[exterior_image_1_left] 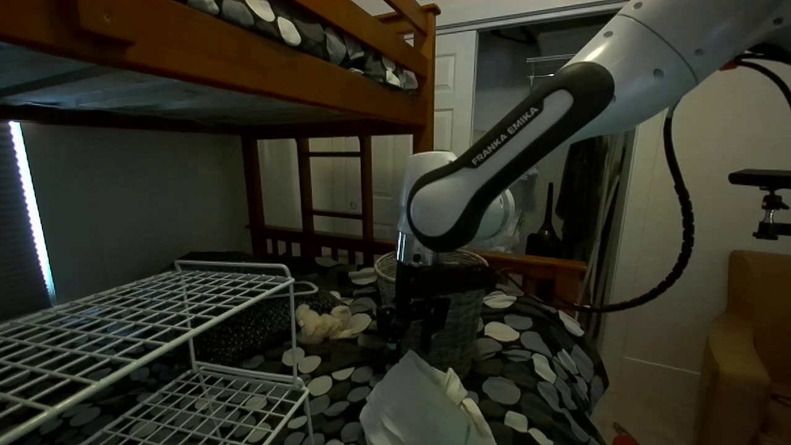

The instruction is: Pick up the white cloth from the basket and put it on the bed

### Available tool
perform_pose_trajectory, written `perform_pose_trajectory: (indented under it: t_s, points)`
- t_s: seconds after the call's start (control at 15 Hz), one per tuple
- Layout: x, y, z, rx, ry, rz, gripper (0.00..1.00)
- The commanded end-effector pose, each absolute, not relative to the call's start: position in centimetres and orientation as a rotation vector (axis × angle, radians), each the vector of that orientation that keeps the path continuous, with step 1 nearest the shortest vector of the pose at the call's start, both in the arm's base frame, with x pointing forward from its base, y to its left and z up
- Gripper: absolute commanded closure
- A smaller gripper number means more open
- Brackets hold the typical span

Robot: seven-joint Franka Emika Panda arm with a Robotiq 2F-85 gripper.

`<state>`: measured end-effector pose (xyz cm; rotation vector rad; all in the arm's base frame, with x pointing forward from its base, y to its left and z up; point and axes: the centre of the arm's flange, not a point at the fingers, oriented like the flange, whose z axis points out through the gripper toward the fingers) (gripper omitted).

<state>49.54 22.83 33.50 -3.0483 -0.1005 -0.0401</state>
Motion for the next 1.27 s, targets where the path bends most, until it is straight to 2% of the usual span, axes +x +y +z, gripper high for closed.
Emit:
perform_pose_trajectory:
  t_s: [0.0,0.2,0.6,1.2]
  points:
    - [50.8,21.7,38.7,-3.122,-0.177,0.06,0.01]
    - [51.8,20.0,43.5,-3.186,-0.214,0.069,0.0]
    - [53.9,16.3,51.1,-3.256,-0.301,-0.102,0.0]
    - [54.0,16.6,51.0,-3.239,-0.277,-0.122,0.0]
